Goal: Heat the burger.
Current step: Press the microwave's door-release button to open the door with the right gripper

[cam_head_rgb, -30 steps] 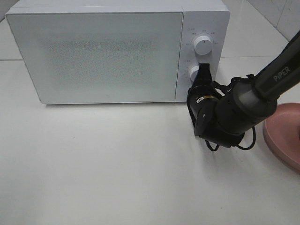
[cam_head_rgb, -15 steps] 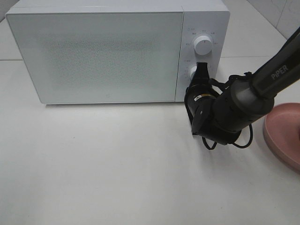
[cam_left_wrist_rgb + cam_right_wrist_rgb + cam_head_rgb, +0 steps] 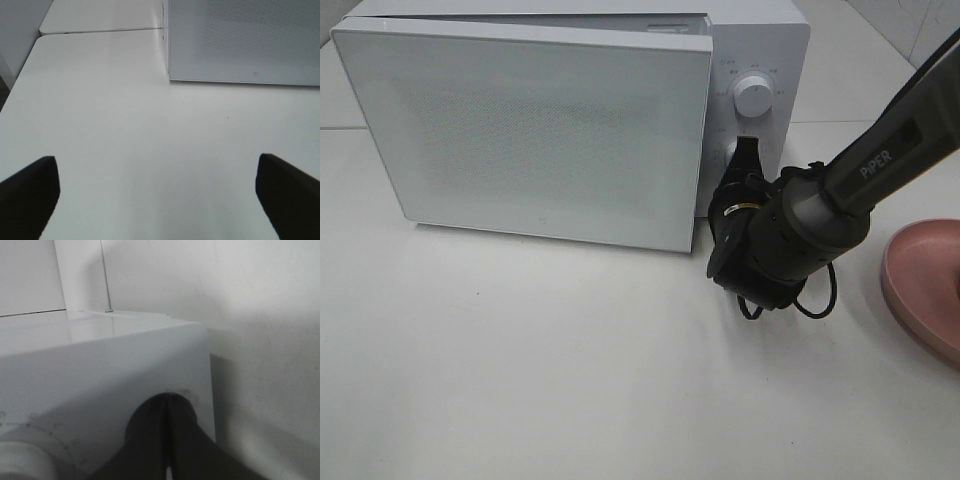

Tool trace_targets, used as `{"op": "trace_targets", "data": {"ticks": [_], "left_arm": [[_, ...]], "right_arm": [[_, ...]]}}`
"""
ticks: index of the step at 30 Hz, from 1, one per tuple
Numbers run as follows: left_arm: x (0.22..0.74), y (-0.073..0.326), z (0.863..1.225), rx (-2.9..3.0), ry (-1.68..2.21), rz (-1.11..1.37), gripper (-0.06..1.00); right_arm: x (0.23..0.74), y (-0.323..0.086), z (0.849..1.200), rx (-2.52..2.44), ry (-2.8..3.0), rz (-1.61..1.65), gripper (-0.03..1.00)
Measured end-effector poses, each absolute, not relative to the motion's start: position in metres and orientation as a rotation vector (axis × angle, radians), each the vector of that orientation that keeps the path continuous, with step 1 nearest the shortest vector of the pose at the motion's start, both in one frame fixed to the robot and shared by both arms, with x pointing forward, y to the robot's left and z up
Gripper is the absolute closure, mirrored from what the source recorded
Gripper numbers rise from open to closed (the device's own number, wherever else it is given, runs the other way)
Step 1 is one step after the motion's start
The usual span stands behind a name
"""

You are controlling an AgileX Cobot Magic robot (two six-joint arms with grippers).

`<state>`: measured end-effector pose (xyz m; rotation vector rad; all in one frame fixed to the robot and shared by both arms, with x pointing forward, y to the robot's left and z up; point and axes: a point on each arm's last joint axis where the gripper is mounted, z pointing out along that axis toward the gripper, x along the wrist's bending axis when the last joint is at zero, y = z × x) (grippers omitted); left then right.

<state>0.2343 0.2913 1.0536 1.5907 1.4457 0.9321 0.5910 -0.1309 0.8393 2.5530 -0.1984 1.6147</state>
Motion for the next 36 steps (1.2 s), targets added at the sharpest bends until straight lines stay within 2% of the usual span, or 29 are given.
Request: {"op": "trace_targets", "data": {"ticks": [36], "left_arm": [[0.2343, 0.2913, 1.0536, 1.591, 1.446, 0.932, -0.04]], "right_arm": [[0.5920, -0.1311, 0.8404, 2.578, -0.097, 1.564, 0.95]]}}
